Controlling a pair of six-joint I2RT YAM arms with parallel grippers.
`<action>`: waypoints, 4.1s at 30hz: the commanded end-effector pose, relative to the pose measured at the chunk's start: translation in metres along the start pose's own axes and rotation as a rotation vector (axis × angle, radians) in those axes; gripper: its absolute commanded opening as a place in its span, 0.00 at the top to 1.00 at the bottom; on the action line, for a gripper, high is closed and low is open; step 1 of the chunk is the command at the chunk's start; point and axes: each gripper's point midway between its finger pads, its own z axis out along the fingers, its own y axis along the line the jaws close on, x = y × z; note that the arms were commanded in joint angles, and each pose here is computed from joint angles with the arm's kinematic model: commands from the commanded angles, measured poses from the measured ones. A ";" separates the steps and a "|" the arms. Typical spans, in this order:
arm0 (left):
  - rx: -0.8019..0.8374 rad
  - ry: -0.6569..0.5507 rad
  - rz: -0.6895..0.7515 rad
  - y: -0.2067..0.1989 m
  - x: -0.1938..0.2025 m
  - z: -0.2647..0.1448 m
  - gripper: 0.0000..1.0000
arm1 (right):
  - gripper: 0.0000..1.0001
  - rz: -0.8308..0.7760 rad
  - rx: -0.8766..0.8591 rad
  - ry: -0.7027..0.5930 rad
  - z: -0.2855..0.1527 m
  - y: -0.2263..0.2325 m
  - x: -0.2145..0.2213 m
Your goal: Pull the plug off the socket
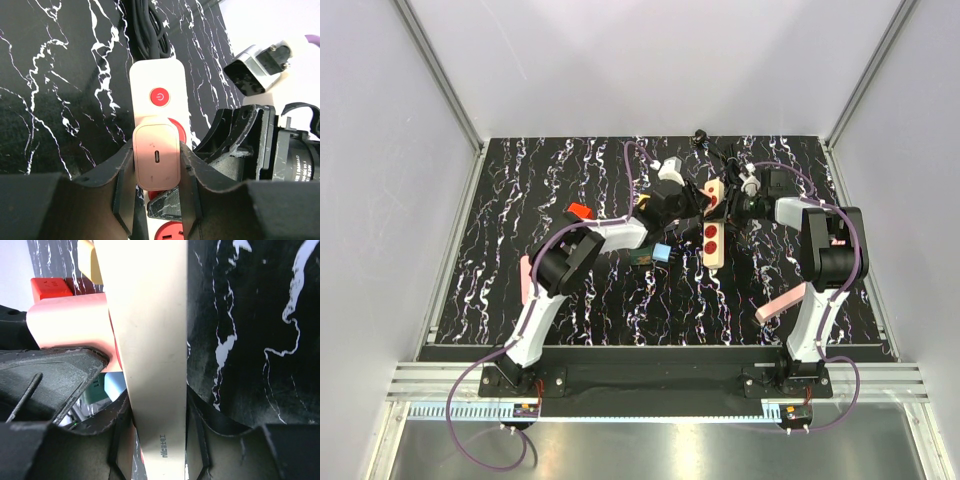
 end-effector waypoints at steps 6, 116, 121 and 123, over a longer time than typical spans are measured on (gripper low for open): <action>0.144 -0.205 -0.015 -0.054 -0.084 -0.024 1.00 | 1.00 0.136 0.136 -0.223 -0.020 -0.036 -0.055; -0.236 0.225 0.388 0.062 -0.041 -0.244 0.17 | 0.49 0.152 0.444 -0.469 -0.107 -0.097 -0.103; -0.239 0.241 0.367 0.069 -0.030 -0.245 0.17 | 0.47 0.143 0.476 -0.466 -0.110 -0.100 -0.106; -0.231 0.241 0.347 0.070 -0.027 -0.244 0.17 | 0.50 0.139 0.472 -0.464 -0.111 -0.098 -0.111</action>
